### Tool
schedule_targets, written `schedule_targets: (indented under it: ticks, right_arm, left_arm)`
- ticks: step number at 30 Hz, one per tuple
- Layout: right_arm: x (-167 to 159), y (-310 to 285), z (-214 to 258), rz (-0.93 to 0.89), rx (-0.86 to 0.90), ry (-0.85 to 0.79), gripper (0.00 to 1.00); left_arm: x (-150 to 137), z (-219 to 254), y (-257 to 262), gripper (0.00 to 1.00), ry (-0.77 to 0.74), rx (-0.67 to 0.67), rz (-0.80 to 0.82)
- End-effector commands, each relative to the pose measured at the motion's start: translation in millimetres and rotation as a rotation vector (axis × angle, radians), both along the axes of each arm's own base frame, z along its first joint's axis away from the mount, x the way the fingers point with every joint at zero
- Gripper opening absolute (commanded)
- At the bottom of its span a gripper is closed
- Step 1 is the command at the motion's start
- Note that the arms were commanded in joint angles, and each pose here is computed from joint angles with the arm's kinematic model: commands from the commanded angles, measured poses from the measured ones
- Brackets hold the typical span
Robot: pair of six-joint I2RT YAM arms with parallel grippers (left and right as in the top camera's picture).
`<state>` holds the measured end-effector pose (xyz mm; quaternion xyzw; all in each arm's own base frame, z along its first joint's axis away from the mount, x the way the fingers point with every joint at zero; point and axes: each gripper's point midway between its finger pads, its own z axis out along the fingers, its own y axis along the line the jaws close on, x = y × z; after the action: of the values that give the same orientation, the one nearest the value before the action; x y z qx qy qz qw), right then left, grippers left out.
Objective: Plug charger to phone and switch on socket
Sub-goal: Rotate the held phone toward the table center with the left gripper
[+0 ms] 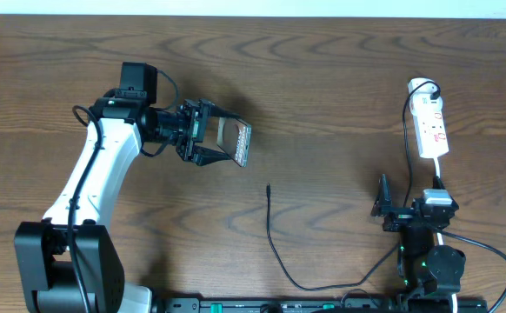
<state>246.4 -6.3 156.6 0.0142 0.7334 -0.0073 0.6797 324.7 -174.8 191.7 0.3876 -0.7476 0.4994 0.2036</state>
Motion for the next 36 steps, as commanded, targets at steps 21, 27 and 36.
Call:
schedule_targets:
  ticks: [21,27,36]
  right_arm:
    - [-0.2,2.5,-0.7,0.013,-0.014,0.002,0.99]
    - [-0.2,2.5,-0.7,0.013,-0.014,0.002,0.99]
    - [-0.2,2.5,-0.7,0.013,-0.014,0.002,0.99]
  left_arm:
    - [-8.2,31.7,-7.9,0.07,-0.022,-0.124,-0.038]
    - [-8.2,31.7,-7.9,0.07,-0.022,-0.124,-0.038]
    - [-6.6,27.5,-6.4,0.07,-0.023,-0.098,-0.029]
